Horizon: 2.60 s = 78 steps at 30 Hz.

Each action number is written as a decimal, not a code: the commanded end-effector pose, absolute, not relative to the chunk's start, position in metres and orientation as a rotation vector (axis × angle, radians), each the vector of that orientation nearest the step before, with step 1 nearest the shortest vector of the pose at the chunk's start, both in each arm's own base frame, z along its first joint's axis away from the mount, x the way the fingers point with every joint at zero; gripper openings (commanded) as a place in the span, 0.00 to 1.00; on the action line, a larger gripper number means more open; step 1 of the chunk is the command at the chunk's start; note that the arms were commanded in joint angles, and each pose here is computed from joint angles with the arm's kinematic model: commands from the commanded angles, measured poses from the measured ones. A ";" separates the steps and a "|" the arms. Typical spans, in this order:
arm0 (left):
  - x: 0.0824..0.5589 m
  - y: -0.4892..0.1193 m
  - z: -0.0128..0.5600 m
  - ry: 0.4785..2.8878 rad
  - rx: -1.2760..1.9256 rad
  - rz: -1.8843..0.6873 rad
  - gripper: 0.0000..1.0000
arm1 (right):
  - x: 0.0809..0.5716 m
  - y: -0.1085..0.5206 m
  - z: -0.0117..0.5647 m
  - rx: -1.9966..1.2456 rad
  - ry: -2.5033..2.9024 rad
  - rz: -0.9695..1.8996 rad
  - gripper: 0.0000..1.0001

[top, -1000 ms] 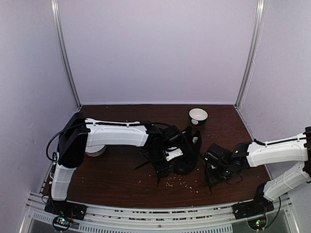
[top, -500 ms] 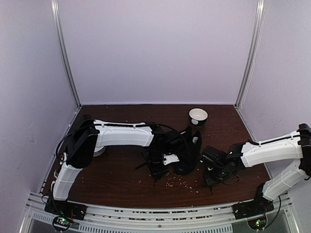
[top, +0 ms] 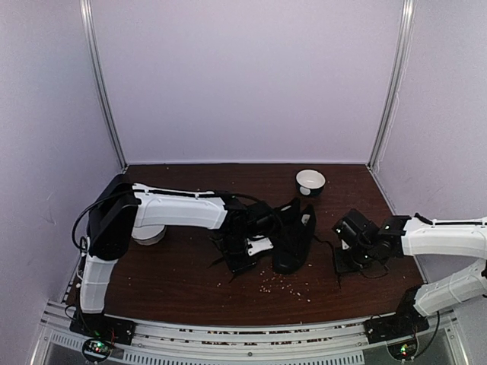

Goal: Tie the shoes
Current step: Pick up the shoelace from the shoe, then pick up the shoelace from the center of the board.

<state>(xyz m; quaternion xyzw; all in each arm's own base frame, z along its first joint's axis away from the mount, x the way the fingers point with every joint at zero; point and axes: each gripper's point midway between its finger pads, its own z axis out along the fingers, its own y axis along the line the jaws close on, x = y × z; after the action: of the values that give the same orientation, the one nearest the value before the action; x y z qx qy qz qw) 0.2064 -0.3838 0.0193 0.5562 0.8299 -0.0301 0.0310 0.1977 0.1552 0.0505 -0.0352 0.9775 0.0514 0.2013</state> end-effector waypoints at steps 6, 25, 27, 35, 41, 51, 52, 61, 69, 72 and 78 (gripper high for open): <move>0.271 -0.460 0.070 2.285 1.531 -0.205 0.00 | 0.290 0.147 0.067 0.046 2.594 0.185 0.00; 0.200 -0.503 0.042 2.192 1.883 -0.536 0.00 | 0.255 0.250 0.044 -0.217 2.663 0.564 0.00; 0.191 -0.503 0.044 2.174 1.902 -0.548 0.00 | 0.246 0.256 0.046 -0.228 2.665 0.599 0.00; 0.183 -0.494 0.058 2.159 1.873 -0.572 0.00 | 0.216 0.254 0.047 -0.168 2.676 0.709 0.00; 0.208 -0.481 0.109 2.103 1.712 -0.488 0.00 | 0.216 0.230 0.072 -0.141 2.647 0.603 0.00; 0.265 -0.426 0.211 1.992 1.390 -0.341 0.00 | 0.235 0.174 0.159 -0.103 2.477 0.512 0.00; 0.267 -0.426 0.215 1.982 1.387 -0.336 0.00 | 0.237 0.167 0.158 -0.092 2.483 0.476 0.00; 0.272 -0.428 0.228 1.954 1.363 -0.329 0.00 | 0.231 0.170 0.108 -0.203 2.637 0.299 0.55; 0.278 -0.424 0.229 1.947 1.362 -0.288 0.00 | 0.235 0.197 0.073 -0.406 2.744 0.209 0.62; 0.281 -0.422 0.228 1.952 1.353 -0.280 0.00 | 0.237 0.199 0.057 -0.445 2.783 0.141 0.56; 0.283 -0.423 0.229 1.946 1.350 -0.280 0.00 | 0.242 0.205 0.029 -0.494 2.830 0.091 0.48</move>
<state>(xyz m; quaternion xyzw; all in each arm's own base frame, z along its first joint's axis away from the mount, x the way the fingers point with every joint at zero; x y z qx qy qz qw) 0.2750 -0.4189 0.2233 0.5282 0.7647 -0.1109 0.3521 0.2318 0.2002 0.0351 -0.1570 0.9784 0.0441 0.1273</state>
